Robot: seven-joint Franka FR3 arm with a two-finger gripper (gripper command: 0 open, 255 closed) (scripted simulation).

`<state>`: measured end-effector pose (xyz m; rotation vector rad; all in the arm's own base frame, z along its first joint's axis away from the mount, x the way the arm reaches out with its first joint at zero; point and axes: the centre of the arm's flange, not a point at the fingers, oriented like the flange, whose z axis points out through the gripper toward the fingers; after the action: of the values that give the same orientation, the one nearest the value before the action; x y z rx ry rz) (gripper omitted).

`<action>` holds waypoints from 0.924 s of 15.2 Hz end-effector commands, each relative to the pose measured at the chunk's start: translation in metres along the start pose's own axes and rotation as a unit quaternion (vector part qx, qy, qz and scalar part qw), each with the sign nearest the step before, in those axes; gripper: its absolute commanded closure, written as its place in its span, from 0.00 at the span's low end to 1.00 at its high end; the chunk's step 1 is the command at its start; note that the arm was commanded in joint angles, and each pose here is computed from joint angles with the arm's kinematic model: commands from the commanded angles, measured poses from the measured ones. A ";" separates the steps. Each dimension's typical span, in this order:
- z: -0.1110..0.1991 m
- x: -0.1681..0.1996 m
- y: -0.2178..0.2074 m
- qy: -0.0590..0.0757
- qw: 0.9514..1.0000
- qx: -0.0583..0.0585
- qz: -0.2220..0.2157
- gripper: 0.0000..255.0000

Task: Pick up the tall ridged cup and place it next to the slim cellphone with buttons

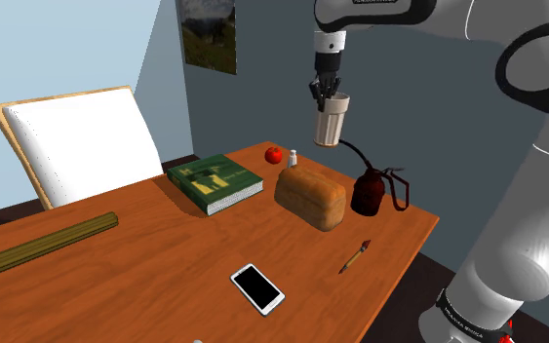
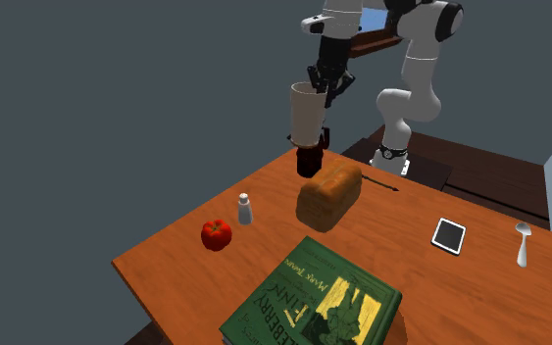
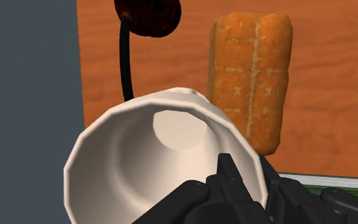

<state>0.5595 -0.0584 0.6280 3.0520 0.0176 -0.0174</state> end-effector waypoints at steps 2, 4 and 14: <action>-0.003 -0.032 -0.028 0.000 1.000 -0.001 0.000 1.00; -0.004 -0.052 -0.045 0.000 1.000 -0.001 0.000 1.00; -0.011 -0.153 -0.130 0.000 1.000 -0.001 0.000 1.00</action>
<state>0.4143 0.0641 0.6291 3.0512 0.0195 -0.0180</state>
